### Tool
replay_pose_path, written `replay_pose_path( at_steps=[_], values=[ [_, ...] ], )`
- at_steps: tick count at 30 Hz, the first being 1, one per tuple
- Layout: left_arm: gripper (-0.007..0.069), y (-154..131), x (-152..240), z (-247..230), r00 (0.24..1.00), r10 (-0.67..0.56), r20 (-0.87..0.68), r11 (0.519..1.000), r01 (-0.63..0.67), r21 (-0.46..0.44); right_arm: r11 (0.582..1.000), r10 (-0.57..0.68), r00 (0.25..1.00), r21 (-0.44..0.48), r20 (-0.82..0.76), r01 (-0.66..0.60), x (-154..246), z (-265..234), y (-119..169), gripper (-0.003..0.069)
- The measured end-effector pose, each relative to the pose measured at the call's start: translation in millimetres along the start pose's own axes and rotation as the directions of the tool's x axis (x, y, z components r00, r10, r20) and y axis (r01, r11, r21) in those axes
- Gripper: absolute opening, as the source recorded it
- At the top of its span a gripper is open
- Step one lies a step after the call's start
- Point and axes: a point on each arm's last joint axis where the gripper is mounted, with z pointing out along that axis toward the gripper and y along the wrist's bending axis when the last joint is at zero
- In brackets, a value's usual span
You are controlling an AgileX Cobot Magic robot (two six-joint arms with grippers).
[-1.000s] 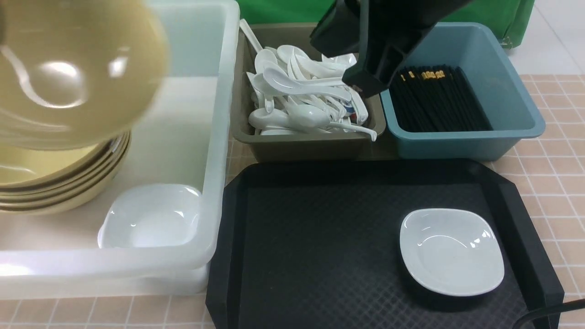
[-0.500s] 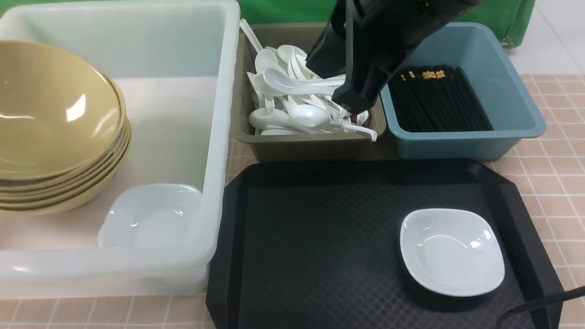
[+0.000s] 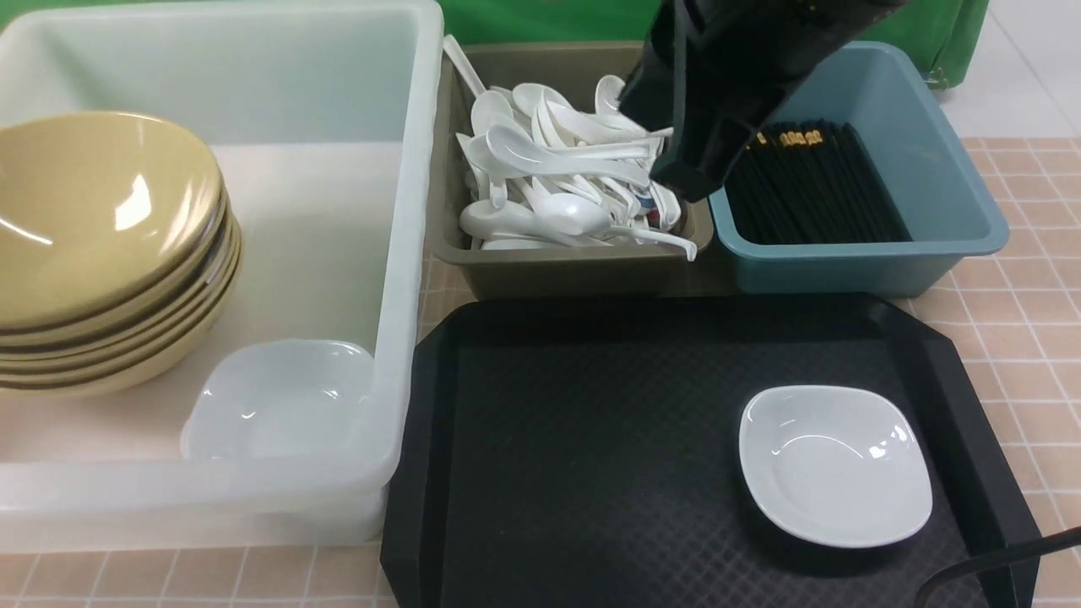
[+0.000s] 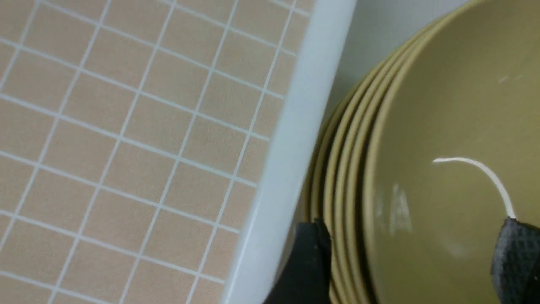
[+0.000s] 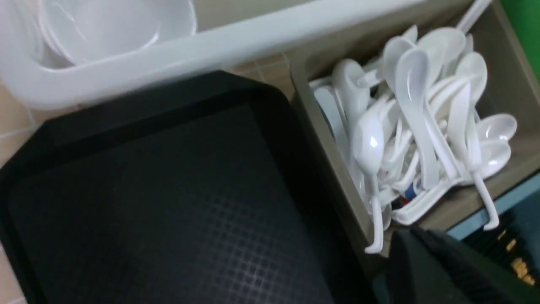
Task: On brown table put chopsticks spoon bowls plates into blue grey white boxes.
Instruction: 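Place the tan bowl onto the bowl stack in the left bin with the left gripper, then grasp the small white bowl on the black tray by its rim with the left gripper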
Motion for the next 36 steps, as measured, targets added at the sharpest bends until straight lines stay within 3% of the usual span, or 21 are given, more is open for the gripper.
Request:
replay_pose_path(
  at_steps=[1, 3, 7, 11, 12, 13, 14, 18, 22, 27, 36],
  values=[
    [0.0496, -2.1, 0.8, 0.0, 1.000, -0.006, -0.003, 1.000, 0.006, 0.007, 1.000, 0.000, 1.000, -0.001, -0.001, 0.000, 0.1, 0.0, 0.1, 0.0045],
    [0.0491, -30.1, -4.2, -21.0, 1.000, -0.011, 0.027, 0.995, 0.008, 0.101, 0.998, 0.060, 0.998, 0.014, -0.025, -0.060, 6.3, 0.8, -8.8, 0.0047],
    [0.0468, -105.3, 1.6, -20.7, 0.987, 0.163, -0.006, 0.936, -0.153, 0.318, 0.983, 0.183, 0.979, 0.050, -0.089, -0.179, 23.7, 5.5, -27.0, 0.0047],
    [0.0433, -201.0, 27.6, -4.9, 0.893, 0.449, -0.012, 0.767, -0.379, 0.518, 0.963, 0.267, 0.948, 0.072, -0.172, -0.258, 50.6, 14.2, -32.6, 0.0047],
    [0.0433, -205.9, 29.4, -2.5, 0.887, 0.462, -0.013, 0.757, -0.386, 0.527, 0.962, 0.274, 0.945, 0.074, -0.180, -0.265, 53.8, 14.8, -32.3, 0.0047],
    [0.0433, -243.1, 45.7, 6.7, 0.835, 0.550, -0.005, 0.678, -0.443, 0.586, 0.952, 0.304, 0.932, 0.081, -0.197, -0.294, 66.1, 16.6, -29.3, 0.0047],
    [0.0433, -264.9, 56.8, 13.2, 0.801, 0.599, 0.004, 0.631, -0.475, 0.614, 0.947, 0.321, 0.924, 0.083, -0.207, -0.310, 73.6, 16.4, -25.8, 0.0048],
    [0.0435, -331.2, 100.7, 37.7, 0.693, 0.720, 0.044, 0.503, -0.565, 0.654, 0.932, 0.364, 0.905, 0.089, -0.222, -0.353, 99.6, 5.5, -9.3, 0.0048],
    [0.0441, -378.4, 142.8, 60.4, 0.607, 0.791, 0.070, 0.410, -0.612, 0.676, 0.924, 0.382, 0.901, 0.094, -0.207, -0.371, 127.6, -20.3, 10.8, 0.0048],
    [0.0465, -412.8, 187.8, 92.1, 0.553, 0.831, 0.061, 0.361, -0.619, 0.698, 0.922, 0.387, 0.905, 0.101, -0.179, -0.374, 151.0, -43.2, 27.4, 0.0048],
    [0.0479, -443.5, 248.7, 145.4, 0.542, 0.839, 0.042, 0.360, -0.613, 0.703, 0.914, 0.405, 0.899, 0.106, -0.168, -0.392, 161.5, -49.1, 34.9, 0.0048]
  ],
)
